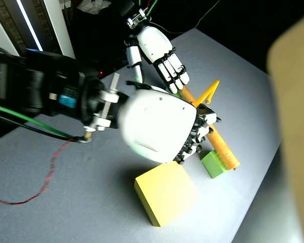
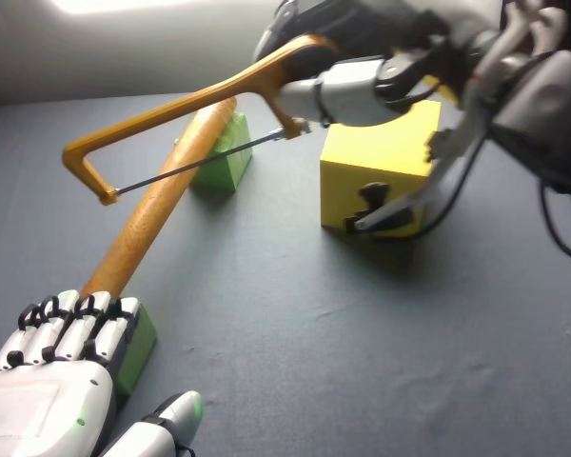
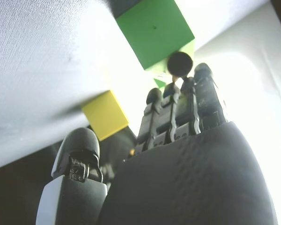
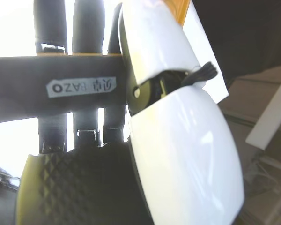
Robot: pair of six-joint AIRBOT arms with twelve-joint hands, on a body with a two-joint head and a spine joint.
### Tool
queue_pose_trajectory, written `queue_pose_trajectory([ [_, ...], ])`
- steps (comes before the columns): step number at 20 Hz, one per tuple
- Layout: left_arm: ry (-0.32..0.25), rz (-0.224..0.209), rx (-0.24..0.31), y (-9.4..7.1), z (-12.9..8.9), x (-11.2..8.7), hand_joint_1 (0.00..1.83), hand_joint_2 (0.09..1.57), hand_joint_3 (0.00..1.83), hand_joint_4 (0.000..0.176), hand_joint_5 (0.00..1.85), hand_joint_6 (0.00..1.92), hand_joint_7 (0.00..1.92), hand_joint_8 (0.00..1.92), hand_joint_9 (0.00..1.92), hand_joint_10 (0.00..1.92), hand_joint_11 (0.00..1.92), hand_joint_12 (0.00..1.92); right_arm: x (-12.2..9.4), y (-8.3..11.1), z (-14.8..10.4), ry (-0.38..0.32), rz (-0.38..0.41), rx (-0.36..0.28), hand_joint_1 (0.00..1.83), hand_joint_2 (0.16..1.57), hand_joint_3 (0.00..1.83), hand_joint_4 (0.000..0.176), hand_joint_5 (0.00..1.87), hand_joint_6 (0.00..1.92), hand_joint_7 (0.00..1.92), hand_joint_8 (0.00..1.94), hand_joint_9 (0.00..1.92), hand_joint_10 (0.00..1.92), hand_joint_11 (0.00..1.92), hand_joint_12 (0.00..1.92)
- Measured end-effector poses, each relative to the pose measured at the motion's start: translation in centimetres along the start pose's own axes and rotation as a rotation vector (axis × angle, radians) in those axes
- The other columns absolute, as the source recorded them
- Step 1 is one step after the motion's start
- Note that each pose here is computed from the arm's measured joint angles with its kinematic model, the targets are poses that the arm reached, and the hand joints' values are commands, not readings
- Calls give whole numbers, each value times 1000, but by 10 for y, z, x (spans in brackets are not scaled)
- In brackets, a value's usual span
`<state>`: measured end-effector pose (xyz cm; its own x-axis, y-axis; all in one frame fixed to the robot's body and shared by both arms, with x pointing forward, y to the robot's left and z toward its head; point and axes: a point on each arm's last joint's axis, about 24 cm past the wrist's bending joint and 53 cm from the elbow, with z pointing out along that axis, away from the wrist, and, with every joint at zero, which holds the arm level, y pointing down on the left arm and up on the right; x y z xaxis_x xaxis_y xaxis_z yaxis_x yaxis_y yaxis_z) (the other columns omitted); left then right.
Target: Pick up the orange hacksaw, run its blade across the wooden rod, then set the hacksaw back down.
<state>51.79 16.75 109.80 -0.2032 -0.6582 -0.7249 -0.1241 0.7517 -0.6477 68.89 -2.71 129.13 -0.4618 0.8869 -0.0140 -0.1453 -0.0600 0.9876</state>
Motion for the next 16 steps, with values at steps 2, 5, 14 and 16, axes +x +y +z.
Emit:
queue_pose_trajectory([
  [2,-1,-4,0,-1,0,0,0,1355,0,0,84,9,45,8,11,4,0,0,-9,10,-10,-7,11,-4,1395,1046,1,0,1018,873,1113,717,1136,825,1006,566],
  [5,0,-4,0,-1,0,0,0,1353,0,0,94,10,57,11,23,9,0,0,-31,24,-30,-36,10,-6,1393,1053,0,0,1005,878,1088,755,1130,856,999,583],
  [14,-7,-8,4,-4,4,-8,0,1360,2,0,67,6,22,3,1,0,0,0,-40,-52,-75,35,-57,230,1396,1044,1,0,1021,842,1132,689,1134,842,997,579],
  [16,-5,-10,3,-4,4,-10,0,1363,3,0,92,13,56,15,21,8,0,0,-37,-68,-81,53,-61,275,1395,1045,0,0,1014,866,1130,695,1136,829,1000,578],
])
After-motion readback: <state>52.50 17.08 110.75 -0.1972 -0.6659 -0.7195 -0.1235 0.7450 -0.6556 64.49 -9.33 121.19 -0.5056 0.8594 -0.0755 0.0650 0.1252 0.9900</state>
